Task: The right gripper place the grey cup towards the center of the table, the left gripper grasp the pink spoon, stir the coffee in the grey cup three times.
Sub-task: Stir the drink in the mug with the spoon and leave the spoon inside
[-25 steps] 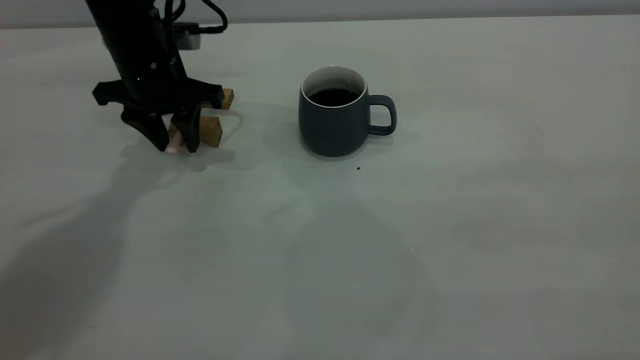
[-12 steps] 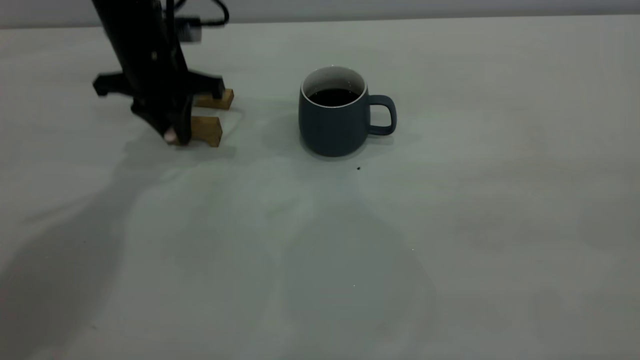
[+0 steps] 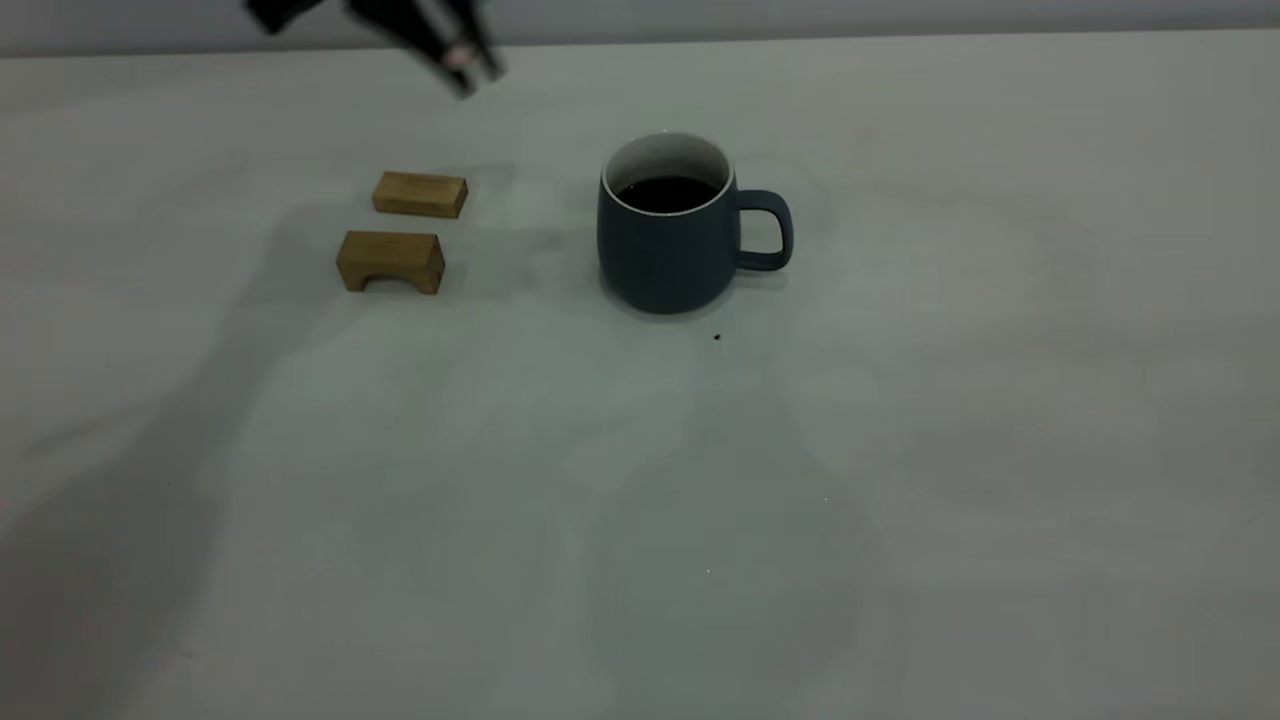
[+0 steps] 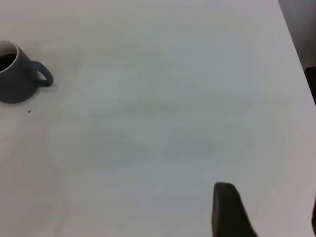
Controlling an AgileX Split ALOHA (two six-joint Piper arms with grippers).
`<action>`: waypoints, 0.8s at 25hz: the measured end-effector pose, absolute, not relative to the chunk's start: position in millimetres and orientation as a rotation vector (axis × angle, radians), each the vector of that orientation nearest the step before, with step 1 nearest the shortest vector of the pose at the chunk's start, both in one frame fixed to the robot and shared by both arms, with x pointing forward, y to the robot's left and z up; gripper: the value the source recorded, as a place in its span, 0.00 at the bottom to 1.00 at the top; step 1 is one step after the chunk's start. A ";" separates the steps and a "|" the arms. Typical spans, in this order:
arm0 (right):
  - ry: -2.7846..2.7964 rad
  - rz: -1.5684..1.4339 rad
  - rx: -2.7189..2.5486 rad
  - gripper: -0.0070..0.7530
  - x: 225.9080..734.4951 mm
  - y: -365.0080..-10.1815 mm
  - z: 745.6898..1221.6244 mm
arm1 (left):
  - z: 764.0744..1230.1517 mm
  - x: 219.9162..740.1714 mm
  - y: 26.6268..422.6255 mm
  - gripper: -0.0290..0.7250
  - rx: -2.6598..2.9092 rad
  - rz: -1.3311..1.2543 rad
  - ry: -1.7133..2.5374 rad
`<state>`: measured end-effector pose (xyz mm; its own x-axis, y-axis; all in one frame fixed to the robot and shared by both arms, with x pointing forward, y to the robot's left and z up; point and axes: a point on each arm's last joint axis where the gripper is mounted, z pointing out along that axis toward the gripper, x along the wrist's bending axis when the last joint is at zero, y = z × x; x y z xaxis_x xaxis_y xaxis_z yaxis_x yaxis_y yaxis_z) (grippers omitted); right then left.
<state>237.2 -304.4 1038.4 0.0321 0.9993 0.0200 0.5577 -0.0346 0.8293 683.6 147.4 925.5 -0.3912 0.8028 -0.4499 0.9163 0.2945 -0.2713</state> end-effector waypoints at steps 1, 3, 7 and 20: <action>1.596 0.871 1.666 0.59 237.2 -304.4 1038.4 | 929.7 683.5 141.4 0.24 1.456 -0.833 2.361; 1.596 0.871 1.666 0.59 237.2 -304.4 1038.4 | 937.1 684.1 131.7 0.24 1.221 -1.019 2.405; 1.596 0.871 1.666 0.59 237.2 -304.4 1038.4 | 941.3 688.2 119.0 0.24 0.735 -1.340 2.515; 1.596 0.871 1.666 0.59 237.1 -304.4 1038.4 | 904.3 704.2 66.9 0.24 -0.058 -1.574 2.500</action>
<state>237.1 -304.4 1038.4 0.0321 0.9993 0.0201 0.5571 -0.0346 0.8297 704.2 66.9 904.3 -0.9818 -0.1320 -0.1369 0.0664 0.4367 -0.8972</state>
